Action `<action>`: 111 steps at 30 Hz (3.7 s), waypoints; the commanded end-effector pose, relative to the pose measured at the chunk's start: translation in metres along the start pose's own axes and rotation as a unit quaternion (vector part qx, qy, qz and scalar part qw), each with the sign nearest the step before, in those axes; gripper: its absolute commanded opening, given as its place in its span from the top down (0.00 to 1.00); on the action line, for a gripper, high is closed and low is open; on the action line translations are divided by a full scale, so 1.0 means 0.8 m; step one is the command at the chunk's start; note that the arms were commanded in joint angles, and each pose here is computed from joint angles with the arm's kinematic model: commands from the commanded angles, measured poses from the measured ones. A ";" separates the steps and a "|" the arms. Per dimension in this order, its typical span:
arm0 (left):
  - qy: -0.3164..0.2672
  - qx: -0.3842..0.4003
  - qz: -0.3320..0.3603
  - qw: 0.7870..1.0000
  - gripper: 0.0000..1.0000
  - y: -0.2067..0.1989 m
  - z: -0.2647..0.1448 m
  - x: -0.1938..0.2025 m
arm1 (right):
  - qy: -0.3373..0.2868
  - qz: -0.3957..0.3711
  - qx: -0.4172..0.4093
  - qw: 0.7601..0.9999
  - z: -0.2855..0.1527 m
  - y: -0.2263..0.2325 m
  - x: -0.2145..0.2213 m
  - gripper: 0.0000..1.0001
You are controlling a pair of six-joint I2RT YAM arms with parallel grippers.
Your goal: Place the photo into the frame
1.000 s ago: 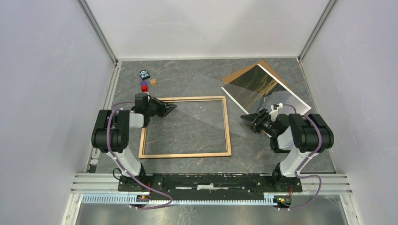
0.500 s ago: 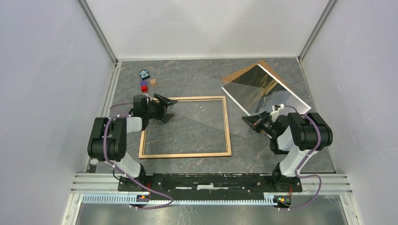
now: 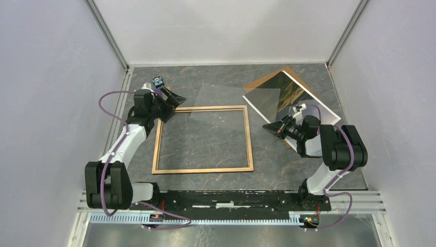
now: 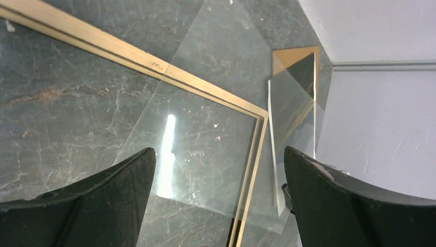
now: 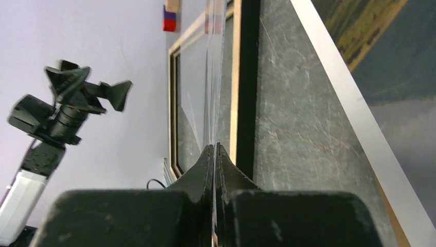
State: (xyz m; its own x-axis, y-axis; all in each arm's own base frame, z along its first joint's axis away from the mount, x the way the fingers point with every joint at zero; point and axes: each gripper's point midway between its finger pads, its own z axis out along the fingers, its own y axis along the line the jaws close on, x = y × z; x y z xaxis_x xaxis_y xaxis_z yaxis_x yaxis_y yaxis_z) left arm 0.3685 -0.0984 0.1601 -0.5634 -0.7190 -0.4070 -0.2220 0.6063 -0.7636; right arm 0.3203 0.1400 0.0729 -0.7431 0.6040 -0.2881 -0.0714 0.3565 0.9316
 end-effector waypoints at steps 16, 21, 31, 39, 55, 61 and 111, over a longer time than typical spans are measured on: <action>-0.058 0.024 0.198 0.978 0.00 -0.106 -0.069 -0.044 | 0.070 -0.052 -0.112 0.990 -0.005 0.122 0.039 1.00; -0.082 0.096 0.211 0.969 0.00 -0.181 -0.111 -0.054 | 0.078 -0.086 -0.132 0.984 0.003 0.174 0.044 1.00; -0.121 0.186 0.238 0.946 0.00 -0.257 -0.188 -0.056 | 0.074 -0.138 -0.161 0.974 0.019 0.280 0.045 1.00; -0.166 0.210 0.253 0.930 0.00 -0.283 -0.252 -0.068 | 0.109 -0.144 -0.219 0.959 0.045 0.363 0.088 1.00; -0.171 0.205 0.262 0.927 0.00 -0.281 -0.275 -0.066 | 0.087 -0.044 -0.224 0.970 0.077 0.346 0.118 1.00; -0.125 0.200 0.258 0.937 0.00 -0.269 -0.238 -0.049 | 0.097 -0.007 -0.200 0.975 0.088 0.264 0.141 1.00; -0.156 0.056 0.308 0.937 0.00 -0.175 -0.132 -0.064 | 0.125 -0.037 -0.042 0.991 0.056 0.092 0.164 1.00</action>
State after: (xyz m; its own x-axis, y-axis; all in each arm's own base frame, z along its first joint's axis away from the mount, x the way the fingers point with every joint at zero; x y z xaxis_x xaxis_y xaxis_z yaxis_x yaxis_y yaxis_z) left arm 0.3387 -0.1185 0.3199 -0.3979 -0.3601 -0.8438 0.1372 0.8861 -0.4428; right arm 0.2397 0.2816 0.0851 -0.9009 0.3691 -0.2283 -0.1120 0.3104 0.9440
